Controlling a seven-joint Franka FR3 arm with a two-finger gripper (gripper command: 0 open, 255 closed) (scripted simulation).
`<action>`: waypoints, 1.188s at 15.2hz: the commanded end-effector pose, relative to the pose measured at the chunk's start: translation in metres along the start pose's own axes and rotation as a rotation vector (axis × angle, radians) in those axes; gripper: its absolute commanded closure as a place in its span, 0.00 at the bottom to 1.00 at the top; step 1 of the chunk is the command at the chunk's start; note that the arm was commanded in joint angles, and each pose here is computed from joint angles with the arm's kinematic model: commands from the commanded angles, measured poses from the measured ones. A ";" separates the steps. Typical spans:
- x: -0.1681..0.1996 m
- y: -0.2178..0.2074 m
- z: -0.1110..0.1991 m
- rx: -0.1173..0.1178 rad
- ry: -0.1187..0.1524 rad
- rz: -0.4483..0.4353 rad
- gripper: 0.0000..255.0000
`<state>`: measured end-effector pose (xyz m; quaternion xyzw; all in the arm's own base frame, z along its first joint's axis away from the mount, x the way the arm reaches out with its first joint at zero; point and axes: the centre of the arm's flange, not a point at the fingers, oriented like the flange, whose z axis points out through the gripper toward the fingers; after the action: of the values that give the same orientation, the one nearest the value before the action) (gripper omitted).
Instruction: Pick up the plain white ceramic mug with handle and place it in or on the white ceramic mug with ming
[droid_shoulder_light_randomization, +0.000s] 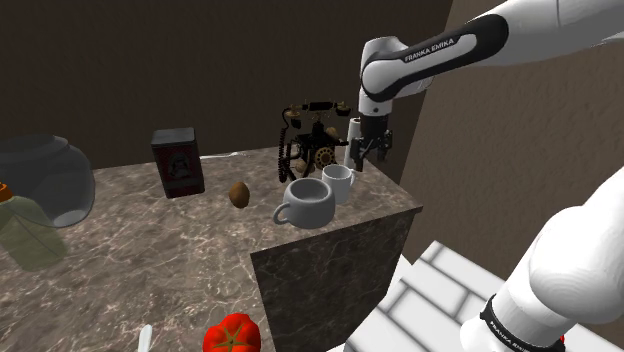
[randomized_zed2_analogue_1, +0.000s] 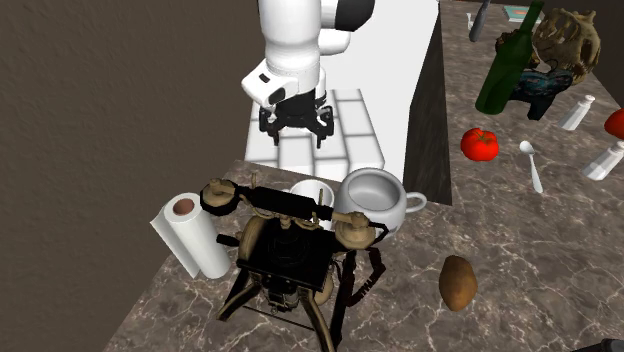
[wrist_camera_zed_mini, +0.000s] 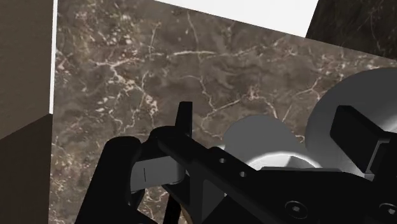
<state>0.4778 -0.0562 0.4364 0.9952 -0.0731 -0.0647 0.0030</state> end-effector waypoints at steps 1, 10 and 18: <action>0.023 0.005 0.009 0.001 0.007 0.005 0.00; 0.099 0.019 0.047 0.007 0.026 0.022 0.00; 0.100 0.019 0.076 0.007 0.026 0.022 0.00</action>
<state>0.5635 -0.0897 0.3491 0.9951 -0.0843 -0.0517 0.0014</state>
